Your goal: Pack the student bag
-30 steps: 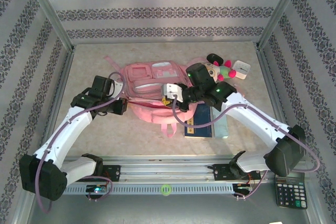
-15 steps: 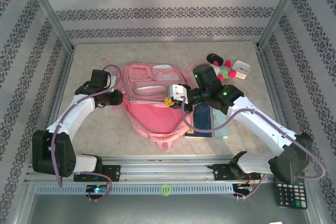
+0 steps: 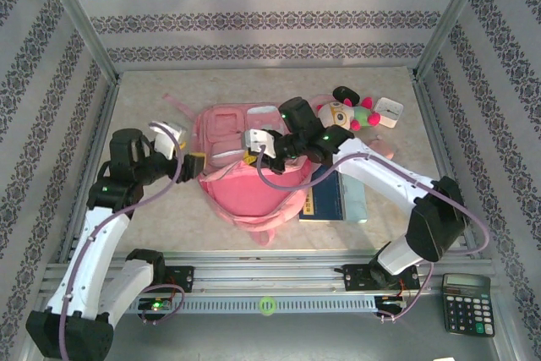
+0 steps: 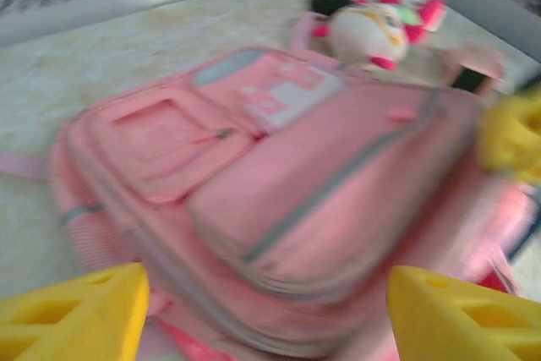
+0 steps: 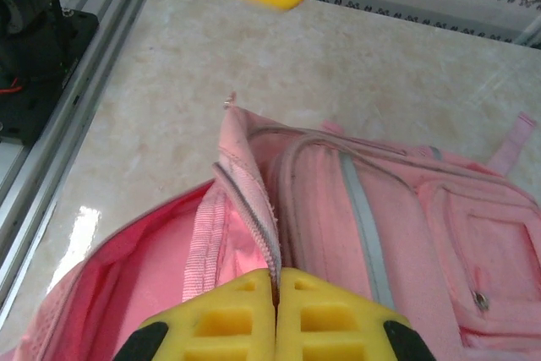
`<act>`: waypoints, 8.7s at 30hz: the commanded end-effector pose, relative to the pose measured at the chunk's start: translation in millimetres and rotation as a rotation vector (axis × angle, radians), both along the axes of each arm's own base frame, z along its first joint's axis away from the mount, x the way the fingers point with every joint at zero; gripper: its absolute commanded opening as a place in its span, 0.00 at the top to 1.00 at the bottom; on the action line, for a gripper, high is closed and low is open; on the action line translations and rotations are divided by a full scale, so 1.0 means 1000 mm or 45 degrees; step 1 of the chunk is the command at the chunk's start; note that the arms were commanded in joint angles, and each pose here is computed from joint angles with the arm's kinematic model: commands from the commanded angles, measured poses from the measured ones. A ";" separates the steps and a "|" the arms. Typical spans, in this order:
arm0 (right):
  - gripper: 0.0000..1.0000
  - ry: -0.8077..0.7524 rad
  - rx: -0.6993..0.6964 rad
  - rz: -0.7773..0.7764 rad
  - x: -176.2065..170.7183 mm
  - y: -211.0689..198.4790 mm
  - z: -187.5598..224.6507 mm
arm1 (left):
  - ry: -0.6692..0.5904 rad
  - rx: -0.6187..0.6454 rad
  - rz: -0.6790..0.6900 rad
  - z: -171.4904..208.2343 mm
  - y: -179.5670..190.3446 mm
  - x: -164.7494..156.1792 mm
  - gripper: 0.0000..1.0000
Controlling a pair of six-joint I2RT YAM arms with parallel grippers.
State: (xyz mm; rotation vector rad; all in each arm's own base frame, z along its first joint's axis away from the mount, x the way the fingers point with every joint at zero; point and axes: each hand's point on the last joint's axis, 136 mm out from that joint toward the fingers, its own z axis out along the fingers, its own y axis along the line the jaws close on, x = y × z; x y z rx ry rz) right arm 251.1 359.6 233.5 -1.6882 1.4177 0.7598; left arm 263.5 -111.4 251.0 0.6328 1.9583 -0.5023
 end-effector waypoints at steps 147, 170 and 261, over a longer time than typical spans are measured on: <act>0.52 1.995 0.323 -1.040 0.003 -0.168 -0.115 | 1.110 -0.043 0.208 -0.269 -0.248 -0.013 0.84; 1.00 0.972 0.166 -1.172 -0.023 -0.197 -0.020 | 0.146 -0.023 -0.435 -0.026 -0.208 -0.008 0.30; 0.36 0.065 0.512 -0.550 -0.043 -0.139 0.060 | -0.262 -0.274 -0.858 0.063 -0.169 -0.055 1.00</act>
